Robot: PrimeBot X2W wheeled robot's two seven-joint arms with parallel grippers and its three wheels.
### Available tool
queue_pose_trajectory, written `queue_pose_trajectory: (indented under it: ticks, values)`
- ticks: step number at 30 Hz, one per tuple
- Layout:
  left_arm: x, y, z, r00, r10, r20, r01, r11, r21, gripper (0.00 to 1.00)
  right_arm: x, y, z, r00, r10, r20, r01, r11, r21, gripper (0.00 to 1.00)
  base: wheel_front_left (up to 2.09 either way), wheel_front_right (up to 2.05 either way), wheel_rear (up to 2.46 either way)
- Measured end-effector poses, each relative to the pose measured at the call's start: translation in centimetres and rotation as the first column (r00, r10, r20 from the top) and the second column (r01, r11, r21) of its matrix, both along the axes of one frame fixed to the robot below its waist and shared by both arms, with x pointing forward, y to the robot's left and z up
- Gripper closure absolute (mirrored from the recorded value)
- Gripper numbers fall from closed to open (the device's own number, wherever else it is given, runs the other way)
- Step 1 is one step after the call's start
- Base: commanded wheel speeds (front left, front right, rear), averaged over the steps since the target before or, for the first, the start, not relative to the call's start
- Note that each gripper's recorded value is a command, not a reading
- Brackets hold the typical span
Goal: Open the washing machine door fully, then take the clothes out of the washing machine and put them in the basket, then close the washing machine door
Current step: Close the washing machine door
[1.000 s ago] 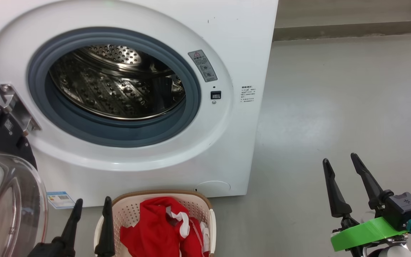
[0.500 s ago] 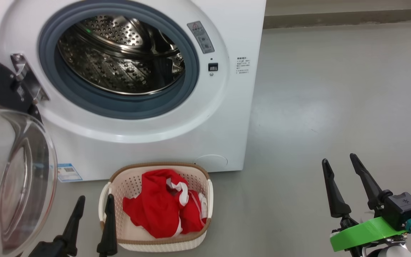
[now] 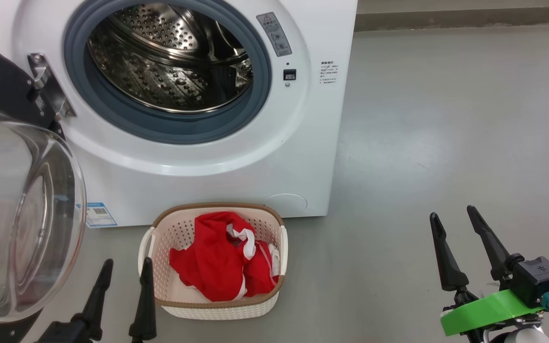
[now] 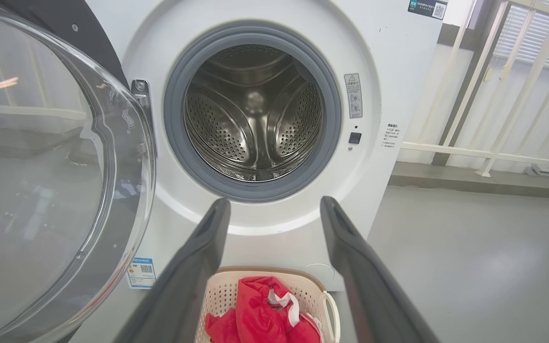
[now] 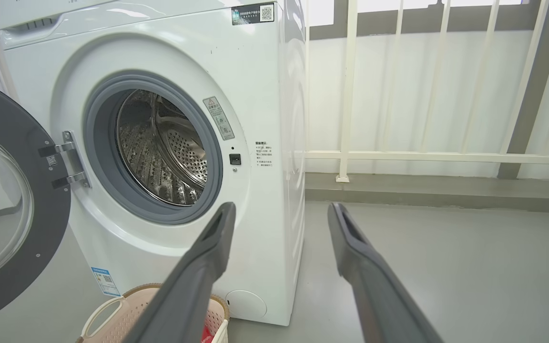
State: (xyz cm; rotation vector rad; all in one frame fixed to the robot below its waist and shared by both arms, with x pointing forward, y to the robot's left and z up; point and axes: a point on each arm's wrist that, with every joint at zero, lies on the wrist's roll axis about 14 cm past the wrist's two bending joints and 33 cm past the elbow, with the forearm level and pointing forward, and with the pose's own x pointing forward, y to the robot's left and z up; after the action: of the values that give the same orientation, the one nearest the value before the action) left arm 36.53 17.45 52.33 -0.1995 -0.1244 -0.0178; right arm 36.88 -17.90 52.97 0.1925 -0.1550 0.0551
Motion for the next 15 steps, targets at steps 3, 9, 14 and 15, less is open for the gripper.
queue_pose_trajectory:
  ticks: [3,9,14,15]
  values:
    - [0.0,0.1,0.0,1.0,0.002,0.001,-0.002,1.0,0.0,0.0,0.0,0.1,0.0,1.0,0.003,0.0,-0.003,1.0,0.001,0.0,0.0,0.0,0.0]
    - [-0.2,0.4,0.0,1.0,0.019,0.0,-0.019,1.0,0.002,0.0,0.2,0.4,0.0,1.0,0.013,-0.001,-0.013,1.0,0.001,0.0,0.0,0.0,0.0]
    - [-0.6,1.3,0.6,0.998,0.055,0.016,-0.055,0.998,0.002,0.0,0.6,1.5,0.0,0.999,0.043,-0.001,-0.043,0.999,0.006,0.0,0.0,0.0,0.0]
    - [-0.7,1.5,0.8,0.998,0.063,0.023,-0.063,0.998,0.002,0.0,0.8,1.7,0.0,0.999,0.05,-0.001,-0.05,0.999,0.006,0.0,0.0,0.0,0.0]
